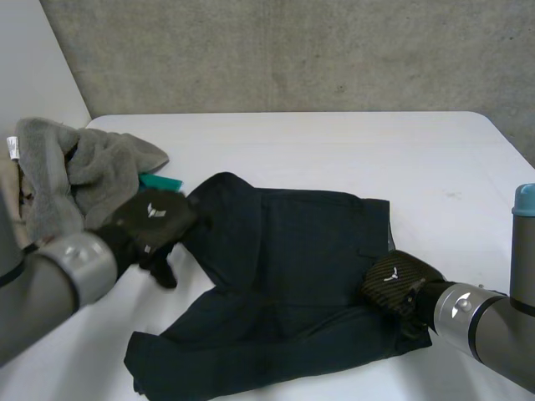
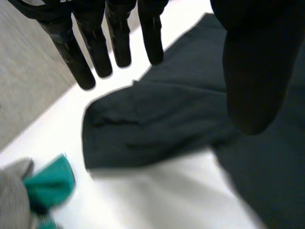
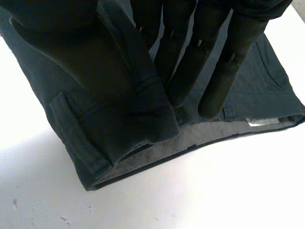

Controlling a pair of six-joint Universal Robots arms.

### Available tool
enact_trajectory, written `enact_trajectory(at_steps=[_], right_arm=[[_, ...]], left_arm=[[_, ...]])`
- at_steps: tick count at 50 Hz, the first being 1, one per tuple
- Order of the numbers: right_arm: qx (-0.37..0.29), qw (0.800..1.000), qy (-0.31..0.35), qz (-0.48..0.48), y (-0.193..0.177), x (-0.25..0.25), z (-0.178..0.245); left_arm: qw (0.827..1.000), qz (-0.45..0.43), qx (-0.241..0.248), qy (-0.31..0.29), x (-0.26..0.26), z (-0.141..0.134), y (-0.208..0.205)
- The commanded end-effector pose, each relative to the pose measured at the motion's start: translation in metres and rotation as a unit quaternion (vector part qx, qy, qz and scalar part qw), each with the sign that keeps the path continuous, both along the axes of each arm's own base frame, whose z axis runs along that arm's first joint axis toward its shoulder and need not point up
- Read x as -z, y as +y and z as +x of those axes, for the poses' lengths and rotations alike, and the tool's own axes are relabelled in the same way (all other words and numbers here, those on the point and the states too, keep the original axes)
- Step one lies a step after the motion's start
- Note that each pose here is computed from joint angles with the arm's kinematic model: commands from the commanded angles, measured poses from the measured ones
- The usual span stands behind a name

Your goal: Fold the laundry.

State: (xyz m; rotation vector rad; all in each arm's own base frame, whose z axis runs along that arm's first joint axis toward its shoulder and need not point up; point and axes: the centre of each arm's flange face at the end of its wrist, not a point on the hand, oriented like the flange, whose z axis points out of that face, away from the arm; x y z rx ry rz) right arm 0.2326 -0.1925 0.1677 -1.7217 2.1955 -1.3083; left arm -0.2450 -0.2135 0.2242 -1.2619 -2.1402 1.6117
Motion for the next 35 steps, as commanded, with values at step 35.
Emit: enact_trajectory(at_steps=[35], right_arm=[[0.022, 0.999, -0.009, 0.024, -0.008, 0.030, -0.002]], left_arm=[[0.994, 0.026, 0.093, -0.060, 0.098, -0.046, -0.110]])
